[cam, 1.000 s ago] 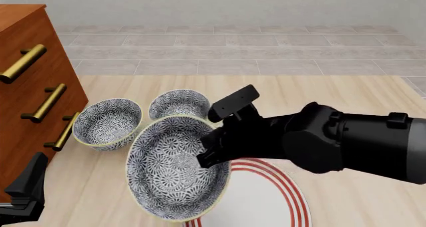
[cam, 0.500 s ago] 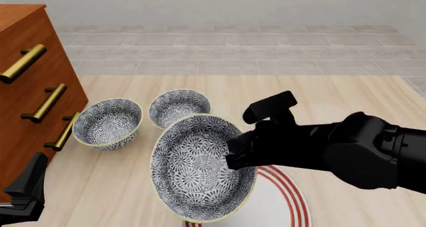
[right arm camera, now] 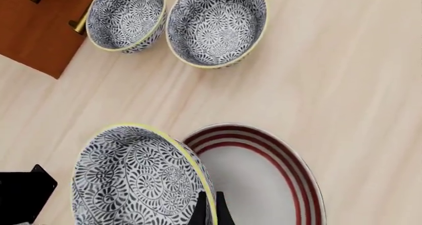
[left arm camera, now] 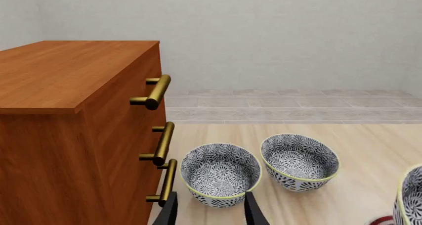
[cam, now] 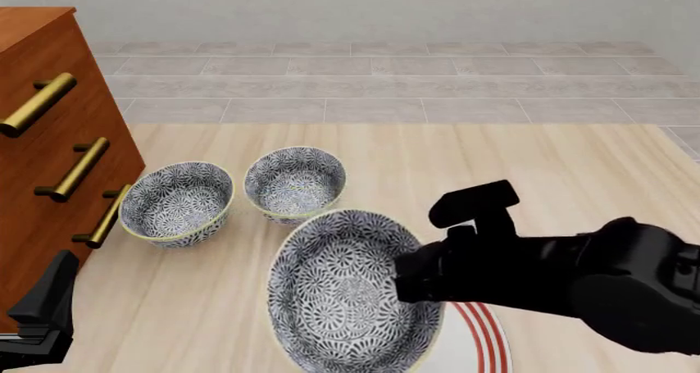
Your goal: Put the bowl at the front on the plate.
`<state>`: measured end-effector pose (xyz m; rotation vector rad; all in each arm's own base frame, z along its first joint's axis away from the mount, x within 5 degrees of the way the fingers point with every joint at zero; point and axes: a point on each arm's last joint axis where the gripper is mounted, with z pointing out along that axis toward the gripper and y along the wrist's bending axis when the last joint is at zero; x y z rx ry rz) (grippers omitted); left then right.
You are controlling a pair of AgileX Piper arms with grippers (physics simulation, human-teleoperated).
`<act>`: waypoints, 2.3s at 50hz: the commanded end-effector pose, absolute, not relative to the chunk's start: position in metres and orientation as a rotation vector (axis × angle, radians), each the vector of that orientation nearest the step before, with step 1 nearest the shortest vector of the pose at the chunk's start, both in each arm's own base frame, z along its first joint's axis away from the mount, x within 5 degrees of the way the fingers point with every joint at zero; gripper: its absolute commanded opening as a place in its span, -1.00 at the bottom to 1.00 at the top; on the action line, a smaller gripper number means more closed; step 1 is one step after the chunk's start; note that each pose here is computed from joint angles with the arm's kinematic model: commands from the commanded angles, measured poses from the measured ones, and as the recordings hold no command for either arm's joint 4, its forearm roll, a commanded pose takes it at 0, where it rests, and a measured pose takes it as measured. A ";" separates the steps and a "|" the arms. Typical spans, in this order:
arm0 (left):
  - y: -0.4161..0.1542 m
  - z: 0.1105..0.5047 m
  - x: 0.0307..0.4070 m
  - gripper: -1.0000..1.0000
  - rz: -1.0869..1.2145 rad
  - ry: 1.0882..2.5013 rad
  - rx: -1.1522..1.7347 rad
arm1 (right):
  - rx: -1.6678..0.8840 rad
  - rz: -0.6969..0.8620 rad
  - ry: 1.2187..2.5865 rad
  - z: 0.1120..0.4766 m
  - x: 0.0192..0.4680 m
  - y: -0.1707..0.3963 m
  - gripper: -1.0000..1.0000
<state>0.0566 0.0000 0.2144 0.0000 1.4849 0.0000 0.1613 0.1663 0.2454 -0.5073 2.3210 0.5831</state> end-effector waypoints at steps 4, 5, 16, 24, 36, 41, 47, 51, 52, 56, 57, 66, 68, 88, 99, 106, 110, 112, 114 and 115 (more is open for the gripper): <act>0.000 0.214 0.057 1.00 0.000 1.485 0.000 | -0.431 0.593 2.372 0.232 0.148 0.149 -1.00; 0.000 0.214 0.057 1.00 0.000 1.485 0.000 | -0.431 0.593 2.372 0.232 0.148 0.149 -1.00; 0.000 0.214 0.057 1.00 0.000 1.485 0.000 | -0.389 0.578 2.416 0.212 0.135 0.133 -1.00; 0.000 0.214 0.057 1.00 0.000 1.485 0.000 | -0.362 0.577 2.436 0.203 0.124 0.121 -1.00; 0.000 0.214 0.057 1.00 0.000 1.485 0.000 | -0.348 0.577 2.450 0.193 0.121 0.118 -1.00; 0.000 0.214 0.057 1.00 0.000 1.485 0.000 | -0.346 0.572 2.457 0.187 0.124 0.121 -1.00; 0.000 0.214 0.057 1.00 0.000 1.485 0.000 | -0.342 0.572 2.461 0.182 0.123 0.119 -1.00; 0.000 0.214 0.057 1.00 0.000 1.485 0.000 | -0.343 0.573 2.463 0.178 0.122 0.119 -1.00; 0.000 0.214 0.057 1.00 0.000 1.485 0.000 | -0.344 0.574 2.463 0.177 0.122 0.120 -1.00; 0.000 0.214 0.057 1.00 0.000 1.485 0.000 | -0.345 0.577 2.464 0.174 0.122 0.121 -1.00; 0.000 0.214 0.057 1.00 0.000 1.485 0.000 | -0.345 0.573 2.464 0.173 0.123 0.121 -1.00; 0.000 0.214 0.057 1.00 0.000 1.485 0.000 | -0.346 0.566 2.469 0.168 0.126 0.123 -1.00; 0.000 0.214 0.057 1.00 0.000 1.485 0.000 | -0.347 0.565 2.470 0.167 0.127 0.124 -1.00; 0.000 0.214 0.057 1.00 0.000 1.485 0.000 | -0.352 0.545 2.472 0.166 0.135 0.127 1.00; 0.000 0.214 0.057 1.00 0.000 1.485 0.000 | -0.358 0.537 2.470 0.171 0.138 0.129 1.00; 0.000 0.214 0.057 1.00 0.000 1.485 0.000 | -0.367 0.528 2.466 0.178 0.142 0.131 1.00; 0.000 0.214 0.057 1.00 0.000 1.485 0.000 | -0.373 0.518 2.460 0.185 0.145 0.130 1.00; 0.000 0.214 0.057 1.00 0.000 1.485 0.000 | -0.376 0.513 2.458 0.187 0.147 0.131 1.00; 0.000 0.214 0.057 1.00 0.000 1.485 0.000 | -0.378 0.510 2.457 0.188 0.149 0.132 1.00; 0.000 0.214 0.057 1.00 0.000 1.485 0.000 | -0.380 0.505 2.454 0.192 0.151 0.133 1.00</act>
